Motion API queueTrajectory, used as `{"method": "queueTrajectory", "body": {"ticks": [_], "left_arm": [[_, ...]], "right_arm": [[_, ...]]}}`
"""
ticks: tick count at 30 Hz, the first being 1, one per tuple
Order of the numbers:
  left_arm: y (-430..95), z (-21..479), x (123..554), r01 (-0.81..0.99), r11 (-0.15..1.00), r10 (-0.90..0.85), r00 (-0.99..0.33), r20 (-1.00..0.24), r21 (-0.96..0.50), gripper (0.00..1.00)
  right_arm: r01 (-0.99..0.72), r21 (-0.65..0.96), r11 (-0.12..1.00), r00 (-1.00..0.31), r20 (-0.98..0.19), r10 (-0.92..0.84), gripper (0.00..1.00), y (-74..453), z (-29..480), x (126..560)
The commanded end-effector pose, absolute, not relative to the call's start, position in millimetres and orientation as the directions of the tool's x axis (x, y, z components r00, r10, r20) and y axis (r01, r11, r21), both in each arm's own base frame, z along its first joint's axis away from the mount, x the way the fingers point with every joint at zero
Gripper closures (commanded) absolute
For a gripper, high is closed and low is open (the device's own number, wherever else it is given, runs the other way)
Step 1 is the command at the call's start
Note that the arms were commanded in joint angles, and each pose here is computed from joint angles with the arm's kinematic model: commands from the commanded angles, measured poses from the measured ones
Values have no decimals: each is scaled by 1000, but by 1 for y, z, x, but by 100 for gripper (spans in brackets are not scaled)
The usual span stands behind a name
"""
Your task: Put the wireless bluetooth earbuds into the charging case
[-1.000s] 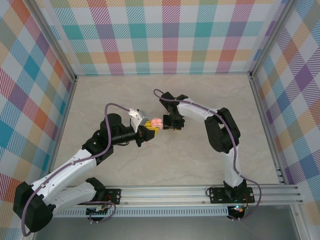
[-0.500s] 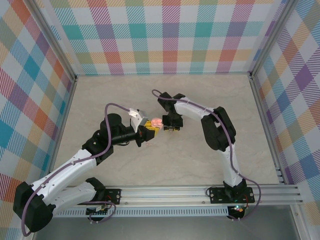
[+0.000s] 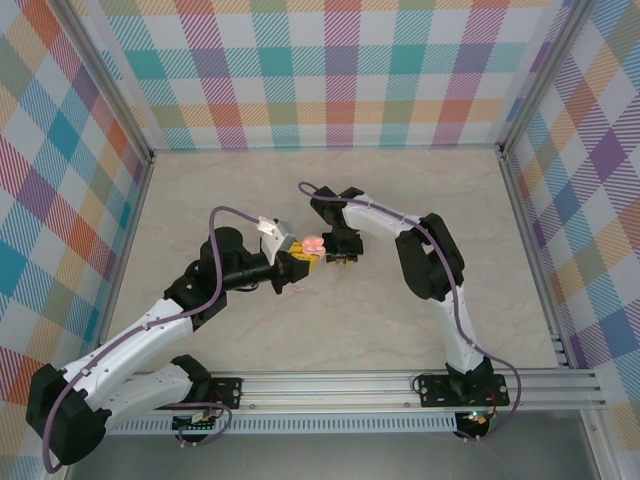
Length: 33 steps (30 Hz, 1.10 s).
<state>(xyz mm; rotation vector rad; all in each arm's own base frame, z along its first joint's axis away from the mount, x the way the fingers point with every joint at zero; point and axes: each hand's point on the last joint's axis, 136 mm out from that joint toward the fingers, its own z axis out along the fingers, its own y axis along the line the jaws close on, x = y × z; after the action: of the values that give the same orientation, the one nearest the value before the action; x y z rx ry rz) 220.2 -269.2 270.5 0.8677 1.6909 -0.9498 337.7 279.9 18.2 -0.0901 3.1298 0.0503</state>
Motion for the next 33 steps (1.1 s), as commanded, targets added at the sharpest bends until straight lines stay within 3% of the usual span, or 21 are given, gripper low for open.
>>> {"method": "queueTrajectory", "body": {"ticks": [1, 16, 33], "left_arm": [[-269, 273, 214, 885, 433, 112, -242, -964, -172, 86], [-266, 271, 214, 881, 440, 111, -243, -964, -172, 86], [-266, 263, 219, 861, 468, 118, -286, -951, -201, 86]], "right_arm": [[-52, -14, 999, -999, 12, -52, 67, 276, 14, 333], [-67, -40, 997, -997, 34, -66, 73, 273, 4, 329], [-113, 48, 992, -988, -116, -106, 77, 265, 35, 345]]}}
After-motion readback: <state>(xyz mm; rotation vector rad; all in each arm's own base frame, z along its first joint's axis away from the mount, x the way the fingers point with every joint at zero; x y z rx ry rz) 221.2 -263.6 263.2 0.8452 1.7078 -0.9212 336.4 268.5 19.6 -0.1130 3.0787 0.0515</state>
